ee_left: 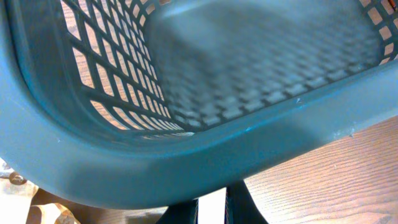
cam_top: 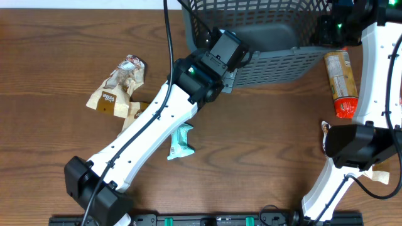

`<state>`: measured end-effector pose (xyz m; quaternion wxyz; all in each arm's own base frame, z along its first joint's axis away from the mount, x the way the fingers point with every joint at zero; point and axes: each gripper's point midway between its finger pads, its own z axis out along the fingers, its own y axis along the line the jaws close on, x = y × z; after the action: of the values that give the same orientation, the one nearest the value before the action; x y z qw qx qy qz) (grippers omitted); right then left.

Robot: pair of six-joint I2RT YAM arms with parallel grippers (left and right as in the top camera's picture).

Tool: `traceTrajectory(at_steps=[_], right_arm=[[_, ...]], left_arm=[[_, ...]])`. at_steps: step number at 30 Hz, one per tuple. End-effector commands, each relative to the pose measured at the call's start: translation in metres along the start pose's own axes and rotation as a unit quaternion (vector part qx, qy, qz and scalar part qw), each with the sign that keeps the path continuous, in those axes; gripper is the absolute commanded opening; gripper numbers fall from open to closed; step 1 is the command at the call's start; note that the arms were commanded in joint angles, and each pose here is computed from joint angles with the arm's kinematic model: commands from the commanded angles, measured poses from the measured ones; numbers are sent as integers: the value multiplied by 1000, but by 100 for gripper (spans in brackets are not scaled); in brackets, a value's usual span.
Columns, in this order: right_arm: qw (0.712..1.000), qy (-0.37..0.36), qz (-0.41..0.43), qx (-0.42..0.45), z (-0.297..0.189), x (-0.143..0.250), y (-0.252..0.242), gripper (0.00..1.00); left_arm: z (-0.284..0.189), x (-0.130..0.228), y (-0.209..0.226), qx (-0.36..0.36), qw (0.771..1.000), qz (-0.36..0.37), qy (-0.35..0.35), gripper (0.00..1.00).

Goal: Pack container

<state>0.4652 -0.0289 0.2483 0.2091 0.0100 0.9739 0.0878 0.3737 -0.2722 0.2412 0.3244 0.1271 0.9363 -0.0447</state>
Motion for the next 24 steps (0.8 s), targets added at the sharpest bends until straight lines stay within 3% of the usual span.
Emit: traceTrajectory(at_steps=[1,24], right_arm=[[1000,13,-9,10,1,5,0,1],[999,29,-5,27,1,13,-6,1]], left_arm=[[4,-1,5,-10,1000,7,1,6],[7,-7,17,-17,1000,3,-4,6]])
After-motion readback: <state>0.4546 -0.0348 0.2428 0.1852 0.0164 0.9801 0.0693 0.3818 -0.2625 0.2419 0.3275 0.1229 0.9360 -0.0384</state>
